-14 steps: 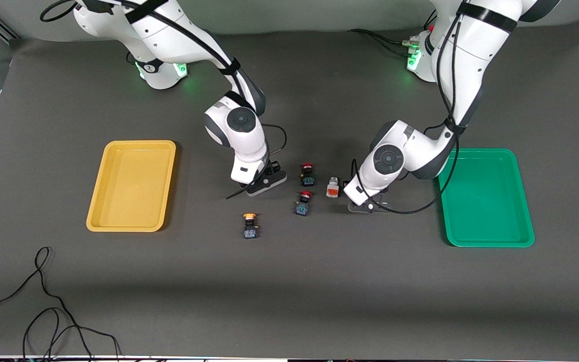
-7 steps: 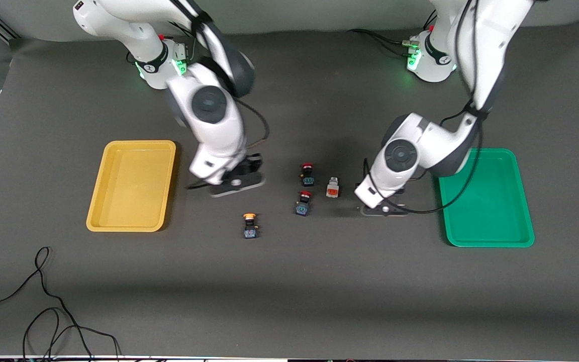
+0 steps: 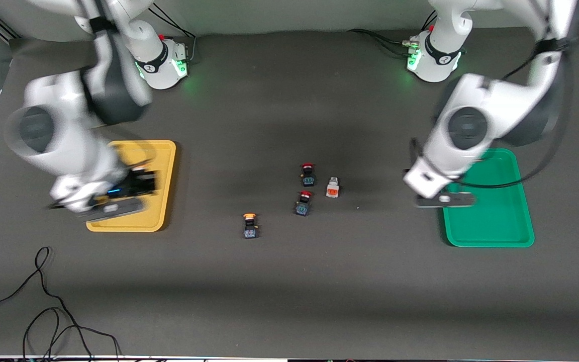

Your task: Place green and yellow buttons in trays

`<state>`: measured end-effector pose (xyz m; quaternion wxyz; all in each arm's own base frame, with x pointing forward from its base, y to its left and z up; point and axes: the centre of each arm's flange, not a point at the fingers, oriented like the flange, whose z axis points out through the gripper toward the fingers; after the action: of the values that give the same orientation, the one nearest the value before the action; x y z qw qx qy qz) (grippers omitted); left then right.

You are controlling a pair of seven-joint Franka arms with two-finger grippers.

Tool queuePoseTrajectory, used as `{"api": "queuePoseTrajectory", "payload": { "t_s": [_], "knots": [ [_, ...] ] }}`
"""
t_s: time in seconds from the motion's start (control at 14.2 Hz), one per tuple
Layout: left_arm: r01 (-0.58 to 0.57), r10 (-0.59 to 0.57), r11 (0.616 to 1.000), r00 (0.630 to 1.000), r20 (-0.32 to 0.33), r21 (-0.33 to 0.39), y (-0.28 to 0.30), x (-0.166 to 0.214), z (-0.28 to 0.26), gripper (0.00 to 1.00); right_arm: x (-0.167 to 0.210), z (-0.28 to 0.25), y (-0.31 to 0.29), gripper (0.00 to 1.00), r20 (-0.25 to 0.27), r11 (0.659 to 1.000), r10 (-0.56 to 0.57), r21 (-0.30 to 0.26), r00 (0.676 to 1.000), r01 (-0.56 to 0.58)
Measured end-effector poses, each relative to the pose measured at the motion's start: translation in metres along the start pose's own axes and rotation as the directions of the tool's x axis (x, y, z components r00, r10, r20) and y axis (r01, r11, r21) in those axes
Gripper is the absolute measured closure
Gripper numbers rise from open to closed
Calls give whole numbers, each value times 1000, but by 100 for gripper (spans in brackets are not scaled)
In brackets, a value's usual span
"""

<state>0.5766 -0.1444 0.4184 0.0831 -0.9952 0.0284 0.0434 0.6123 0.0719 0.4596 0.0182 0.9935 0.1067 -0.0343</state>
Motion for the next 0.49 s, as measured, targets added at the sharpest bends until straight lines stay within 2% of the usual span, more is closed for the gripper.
{"api": "queuePoseTrajectory", "payload": {
  "t_s": [0.21,0.35,0.49],
  "knots": [
    [-79,79,997,997,16,-14,-108,7,5,56,-29,36,85,60,33,999,43,17,999,-44],
    [-101,102,994,994,29,-30,-171,5,24,56,-44,85,100,60,6,998,58,26,998,-58],
    [-98,98,994,995,-1,-38,-204,1,53,56,-66,147,112,60,-34,998,65,29,997,-64]
  ]
}}
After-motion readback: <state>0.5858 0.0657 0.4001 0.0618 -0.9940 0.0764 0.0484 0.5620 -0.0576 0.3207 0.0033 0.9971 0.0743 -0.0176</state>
